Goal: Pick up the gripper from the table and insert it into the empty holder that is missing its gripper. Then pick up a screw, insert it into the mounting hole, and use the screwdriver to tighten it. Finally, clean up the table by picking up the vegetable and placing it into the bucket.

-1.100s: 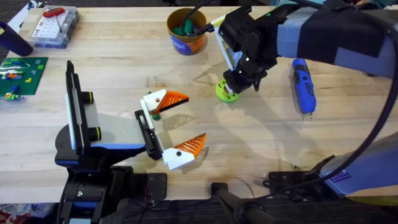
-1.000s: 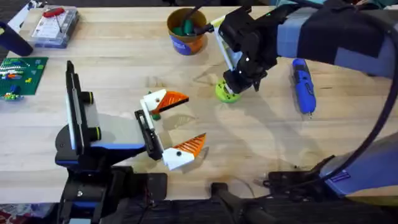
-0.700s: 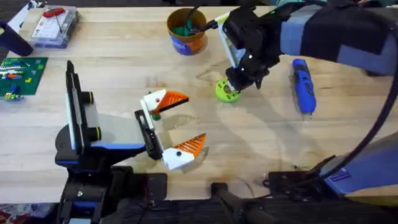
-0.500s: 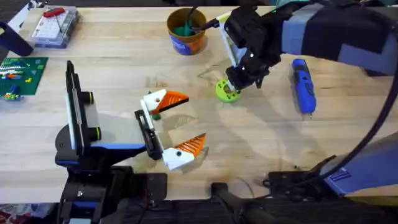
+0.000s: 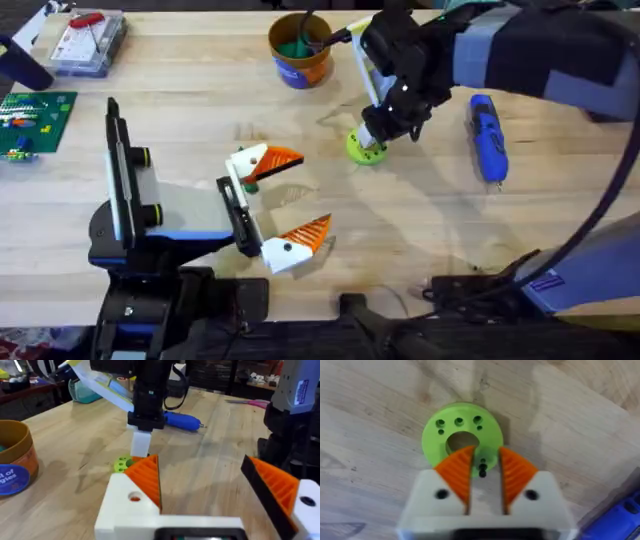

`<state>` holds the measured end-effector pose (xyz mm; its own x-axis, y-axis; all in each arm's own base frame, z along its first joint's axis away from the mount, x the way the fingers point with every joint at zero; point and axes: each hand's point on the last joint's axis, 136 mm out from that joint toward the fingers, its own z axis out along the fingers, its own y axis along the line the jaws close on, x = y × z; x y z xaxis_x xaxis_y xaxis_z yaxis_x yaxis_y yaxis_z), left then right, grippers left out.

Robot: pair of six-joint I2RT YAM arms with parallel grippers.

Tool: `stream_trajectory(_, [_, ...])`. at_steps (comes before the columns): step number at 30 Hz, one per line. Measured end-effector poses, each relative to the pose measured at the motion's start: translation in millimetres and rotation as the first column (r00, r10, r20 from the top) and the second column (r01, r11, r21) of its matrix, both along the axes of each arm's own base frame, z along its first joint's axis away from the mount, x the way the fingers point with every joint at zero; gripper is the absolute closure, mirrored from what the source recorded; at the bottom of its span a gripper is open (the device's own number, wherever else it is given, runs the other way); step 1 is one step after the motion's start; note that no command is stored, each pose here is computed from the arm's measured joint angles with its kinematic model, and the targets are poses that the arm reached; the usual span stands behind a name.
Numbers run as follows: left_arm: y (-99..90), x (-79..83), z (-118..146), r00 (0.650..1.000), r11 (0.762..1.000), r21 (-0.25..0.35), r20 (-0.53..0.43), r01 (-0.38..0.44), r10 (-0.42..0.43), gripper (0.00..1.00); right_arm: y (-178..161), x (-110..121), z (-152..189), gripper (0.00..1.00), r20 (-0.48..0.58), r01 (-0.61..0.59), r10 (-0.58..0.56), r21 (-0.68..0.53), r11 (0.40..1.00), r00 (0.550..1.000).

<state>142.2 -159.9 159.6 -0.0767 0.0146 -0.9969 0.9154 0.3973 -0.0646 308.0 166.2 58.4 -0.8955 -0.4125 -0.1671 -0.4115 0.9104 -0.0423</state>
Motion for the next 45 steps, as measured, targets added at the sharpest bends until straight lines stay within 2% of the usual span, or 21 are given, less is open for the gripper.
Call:
stream_trajectory(3, [0.0,0.0,0.0,1.000,1.000,0.000,0.000,0.000,0.000,0.010,0.3,-0.2,0.1,0.193,-0.001,0.000,0.000,0.002,1.000,1.000])
stream_trajectory(4, [0.0,0.0,0.0,1.000,1.000,0.000,0.000,0.000,0.000,0.010,0.3,-0.2,0.2,0.075,0.000,-0.002,0.002,0.002,1.000,1.000])
stream_trajectory(6, [0.0,0.0,0.0,1.000,1.000,0.000,0.000,0.000,0.000,0.010,0.3,-0.2,2.0,0.008,0.003,-0.002,0.002,0.004,1.000,1.000])
stream_trajectory(11, [0.0,0.0,0.0,1.000,1.000,0.000,0.000,0.000,0.000,0.010,-5.0,-9.4,24.9,0.004,0.022,-0.002,0.001,0.015,1.000,1.000])
stream_trajectory(16, [0.0,0.0,0.0,1.000,1.000,0.000,0.000,0.000,0.000,0.010,-16.8,-29.8,55.4,0.004,0.032,-0.002,0.001,0.020,1.000,1.000])
stream_trajectory(21, [0.0,0.0,0.0,1.000,1.000,0.000,-0.001,0.000,0.000,0.010,-20.9,-37.2,67.2,0.003,0.041,0.024,-0.026,0.033,0.999,0.999])
stream_trajectory(31, [0.0,0.0,0.0,1.000,1.000,0.000,0.000,0.000,0.000,0.010,-30.0,-53.1,31.3,0.003,-0.012,0.055,-0.054,0.007,0.998,0.998])
stream_trajectory(45, [0.0,0.0,0.0,1.000,1.000,0.000,-0.001,0.000,0.000,0.010,-18.9,-39.9,-0.7,0.005,-0.036,0.056,-0.056,0.013,0.998,0.998])
